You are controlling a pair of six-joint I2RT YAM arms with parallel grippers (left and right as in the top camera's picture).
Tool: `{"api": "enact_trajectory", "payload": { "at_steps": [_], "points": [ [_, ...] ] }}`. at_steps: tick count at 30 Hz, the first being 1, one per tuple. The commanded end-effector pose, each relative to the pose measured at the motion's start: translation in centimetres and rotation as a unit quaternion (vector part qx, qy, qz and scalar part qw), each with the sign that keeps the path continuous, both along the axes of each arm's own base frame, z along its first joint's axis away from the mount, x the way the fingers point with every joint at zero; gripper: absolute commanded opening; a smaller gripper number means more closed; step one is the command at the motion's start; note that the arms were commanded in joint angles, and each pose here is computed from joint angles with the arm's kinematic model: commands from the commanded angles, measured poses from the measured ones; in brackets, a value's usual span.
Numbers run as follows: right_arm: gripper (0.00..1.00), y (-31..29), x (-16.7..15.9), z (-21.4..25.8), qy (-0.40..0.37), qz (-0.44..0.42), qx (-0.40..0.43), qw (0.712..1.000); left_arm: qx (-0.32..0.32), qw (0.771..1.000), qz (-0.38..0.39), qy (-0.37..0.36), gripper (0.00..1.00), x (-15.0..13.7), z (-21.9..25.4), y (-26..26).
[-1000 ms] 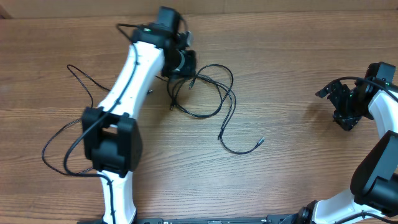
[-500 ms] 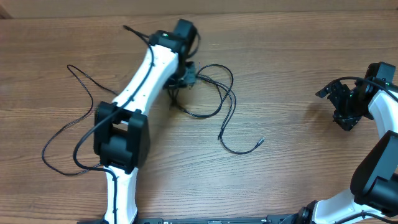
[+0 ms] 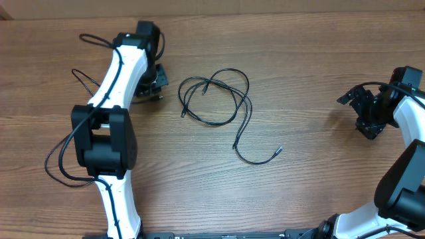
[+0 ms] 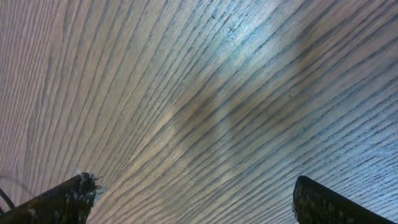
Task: Untangle cables
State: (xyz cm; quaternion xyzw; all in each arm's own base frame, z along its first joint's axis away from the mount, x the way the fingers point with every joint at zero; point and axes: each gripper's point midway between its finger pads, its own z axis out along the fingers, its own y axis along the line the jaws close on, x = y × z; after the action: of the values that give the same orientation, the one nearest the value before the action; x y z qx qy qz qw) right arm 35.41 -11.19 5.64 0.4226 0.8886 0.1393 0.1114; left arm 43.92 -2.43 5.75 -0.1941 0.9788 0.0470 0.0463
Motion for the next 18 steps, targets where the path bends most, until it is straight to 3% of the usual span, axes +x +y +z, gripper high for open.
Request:
{"api": "enact_trajectory", "payload": {
  "at_steps": [1,15,18],
  "points": [
    [1.0,-0.6,0.8,1.3,-0.019,-0.003,-0.012,1.0,0.015,0.999,0.029,0.024,0.11,-1.2,-2.1,2.5],
    [1.0,-0.6,0.8,1.3,-0.019,-0.003,-0.012,1.0,0.027,0.995,0.094,0.002,0.16,-1.8,-6.7,8.7],
    [1.0,-0.6,0.8,1.3,-0.019,-0.003,-0.012,1.0,0.065,0.992,0.111,0.006,0.14,-2.6,-7.1,11.2]
  ]
}}
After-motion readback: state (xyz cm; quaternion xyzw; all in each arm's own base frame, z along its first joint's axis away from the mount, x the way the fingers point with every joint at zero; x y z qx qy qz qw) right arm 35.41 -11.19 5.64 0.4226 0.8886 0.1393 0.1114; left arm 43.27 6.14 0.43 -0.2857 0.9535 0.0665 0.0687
